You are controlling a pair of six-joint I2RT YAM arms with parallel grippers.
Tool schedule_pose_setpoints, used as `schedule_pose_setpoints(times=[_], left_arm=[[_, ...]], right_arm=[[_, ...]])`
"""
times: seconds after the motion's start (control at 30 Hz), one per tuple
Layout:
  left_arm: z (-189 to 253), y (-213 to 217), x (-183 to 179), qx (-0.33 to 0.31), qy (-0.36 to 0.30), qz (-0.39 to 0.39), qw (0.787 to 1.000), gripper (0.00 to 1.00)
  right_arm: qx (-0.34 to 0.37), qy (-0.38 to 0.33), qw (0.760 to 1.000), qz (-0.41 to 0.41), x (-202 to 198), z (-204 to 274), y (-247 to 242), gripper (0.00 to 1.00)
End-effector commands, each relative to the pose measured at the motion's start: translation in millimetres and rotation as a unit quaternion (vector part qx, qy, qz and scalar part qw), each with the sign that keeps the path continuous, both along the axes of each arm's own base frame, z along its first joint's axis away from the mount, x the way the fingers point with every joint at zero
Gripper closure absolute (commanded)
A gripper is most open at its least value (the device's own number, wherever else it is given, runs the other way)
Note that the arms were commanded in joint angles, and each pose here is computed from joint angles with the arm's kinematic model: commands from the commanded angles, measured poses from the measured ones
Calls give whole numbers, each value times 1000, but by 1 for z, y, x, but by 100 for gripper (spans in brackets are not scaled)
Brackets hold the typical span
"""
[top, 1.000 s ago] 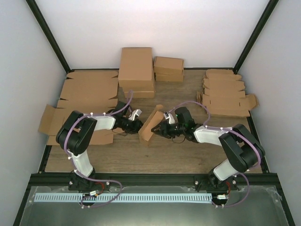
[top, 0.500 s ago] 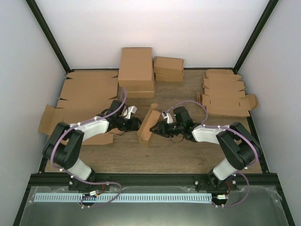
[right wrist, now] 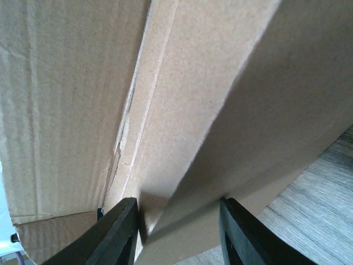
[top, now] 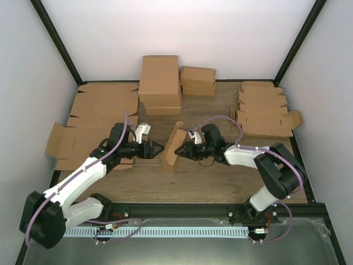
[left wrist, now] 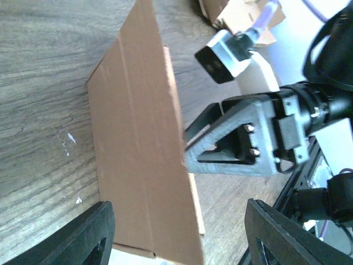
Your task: Fold the paper box
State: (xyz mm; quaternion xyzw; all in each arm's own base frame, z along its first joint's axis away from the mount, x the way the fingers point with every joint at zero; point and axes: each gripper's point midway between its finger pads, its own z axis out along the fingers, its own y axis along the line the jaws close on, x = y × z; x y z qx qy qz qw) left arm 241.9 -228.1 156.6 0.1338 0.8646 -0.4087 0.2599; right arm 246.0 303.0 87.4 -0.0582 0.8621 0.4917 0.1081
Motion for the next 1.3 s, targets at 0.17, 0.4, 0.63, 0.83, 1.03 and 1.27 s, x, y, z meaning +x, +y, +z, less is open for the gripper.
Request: schedule_pose_setpoints(times=[0.17,0.4,0.63,0.83,1.03,1.27], left_arm=[[6,0,-25,29,-29,-27,999,43],[19,-13,-44,106,-143,-89,980,41],[49,-20,-53,132,-251,-157,946,30],[47,-5,-35,202,-288,-136,926,22],[67,-22,-18,128,-207,-47,969,25],[57,-24,-14,102,-148,-4,984,20]], right_arm=[[-44,17,999,-3,0,-19,-3,57],[-45,17,999,-1,-1,-19,-3,57],[-47,14,999,5,0,-17,-2,57],[-48,5,999,3,1,-10,-2,57],[-69,-57,996,-2,12,19,-8,50],[-91,-145,985,14,31,59,-17,39]])
